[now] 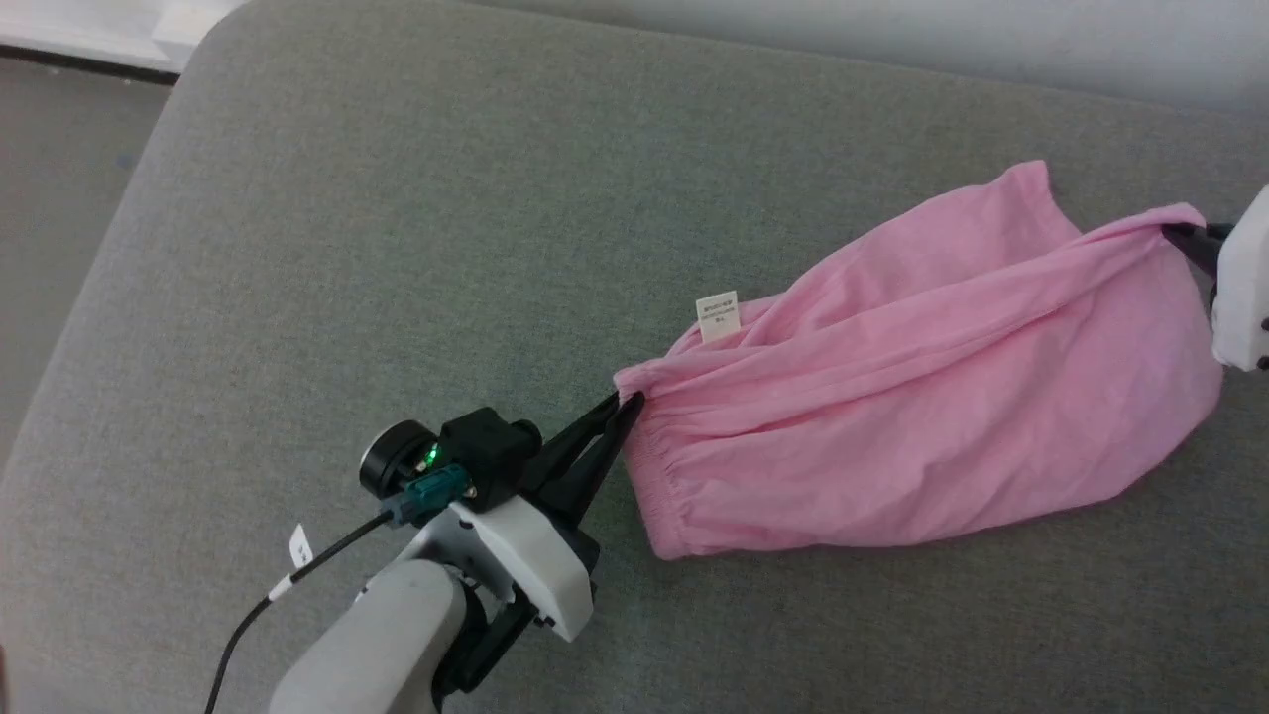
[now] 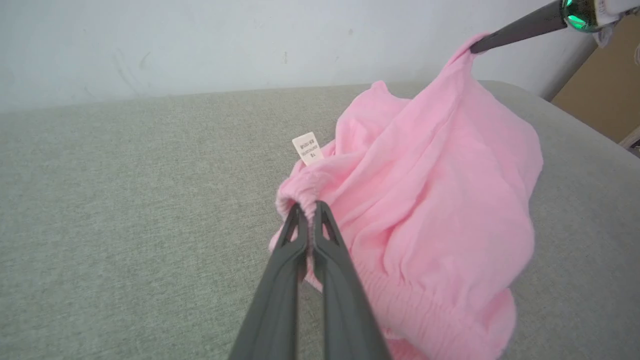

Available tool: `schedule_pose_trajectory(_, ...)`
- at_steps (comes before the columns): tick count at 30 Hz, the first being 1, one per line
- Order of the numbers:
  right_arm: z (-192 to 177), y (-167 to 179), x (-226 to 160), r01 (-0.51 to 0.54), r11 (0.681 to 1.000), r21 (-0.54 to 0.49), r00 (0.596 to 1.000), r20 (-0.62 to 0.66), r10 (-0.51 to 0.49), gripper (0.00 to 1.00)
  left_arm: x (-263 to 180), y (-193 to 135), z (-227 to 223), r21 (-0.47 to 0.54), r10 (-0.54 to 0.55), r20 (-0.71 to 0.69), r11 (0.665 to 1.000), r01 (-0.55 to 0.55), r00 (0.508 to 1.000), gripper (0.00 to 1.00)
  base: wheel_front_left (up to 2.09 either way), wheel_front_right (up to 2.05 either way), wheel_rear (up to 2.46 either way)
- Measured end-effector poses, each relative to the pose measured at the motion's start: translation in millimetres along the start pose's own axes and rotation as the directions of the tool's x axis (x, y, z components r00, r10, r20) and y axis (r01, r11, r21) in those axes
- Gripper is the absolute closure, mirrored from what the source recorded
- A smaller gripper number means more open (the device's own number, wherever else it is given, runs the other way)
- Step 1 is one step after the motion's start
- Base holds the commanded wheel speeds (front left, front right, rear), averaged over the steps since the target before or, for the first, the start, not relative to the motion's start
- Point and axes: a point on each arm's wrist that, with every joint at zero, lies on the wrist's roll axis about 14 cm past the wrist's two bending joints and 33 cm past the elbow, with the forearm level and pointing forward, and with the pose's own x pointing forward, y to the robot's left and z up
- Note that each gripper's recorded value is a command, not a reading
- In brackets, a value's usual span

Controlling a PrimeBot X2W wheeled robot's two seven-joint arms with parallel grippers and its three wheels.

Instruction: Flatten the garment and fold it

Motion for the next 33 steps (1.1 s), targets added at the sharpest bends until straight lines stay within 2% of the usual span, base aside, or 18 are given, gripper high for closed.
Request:
schedule_pose_trajectory(10, 8, 5, 70, -0.003, 0.999, -0.046, 1.0, -0.016, 0.002, 1.0, 8, 25, -16, -0.027, 0.081, -0.015, 0.996, -0.082, 0.997, 1.0, 0.0, 0.0, 0.0)
schedule_pose_trajectory(15, -4, 3, 93, 0.007, 0.998, -0.066, 0.999, -0.044, -0.009, 1.0, 13, 32, -24, -0.037, 0.105, -0.026, 0.994, -0.106, 0.994, 1.0, 0.0, 0.0, 0.0)
schedule_pose_trajectory(16, -4, 3, 96, 0.008, 0.997, -0.072, 0.999, -0.033, -0.011, 0.43, 14, 33, -26, -0.037, 0.108, -0.031, 0.993, -0.109, 0.994, 0.96, 0.0, 0.0, 0.0)
schedule_pose_trajectory(17, -4, 3, 96, 0.008, 0.997, -0.072, 0.999, -0.033, -0.011, 0.0, 14, 33, -26, -0.037, 0.108, -0.031, 0.993, -0.109, 0.994, 0.55, 0.0, 0.0, 0.0)
schedule_pose_trajectory(18, -2, 4, 101, 0.005, 0.998, -0.063, 1.0, -0.007, -0.006, 0.0, 16, 33, -27, -0.039, 0.113, -0.028, 0.993, -0.114, 0.993, 0.0, 0.0, 0.0, 0.0)
schedule_pose_trajectory(25, 23, 16, 90, -0.002, 0.996, -0.091, 0.987, 0.163, 0.017, 0.0, 10, 43, -15, -0.027, 0.16, 0.014, 0.987, -0.159, 0.987, 0.0, 0.0, 0.0, 0.0)
schedule_pose_trajectory(29, 48, 28, 65, -0.013, 0.994, -0.11, 0.952, 0.302, 0.046, 0.0, -3, 56, 8, -0.027, 0.231, 0.091, 0.973, -0.229, 0.969, 0.0, 0.0, 0.0, 0.0)
schedule_pose_trajectory(33, 60, 33, 33, -0.005, 0.991, -0.134, 0.901, 0.43, 0.063, 0.0, -22, 64, 33, -0.034, 0.3, 0.177, 0.954, -0.299, 0.937, 0.0, 0.0, 0.0, 0.0)
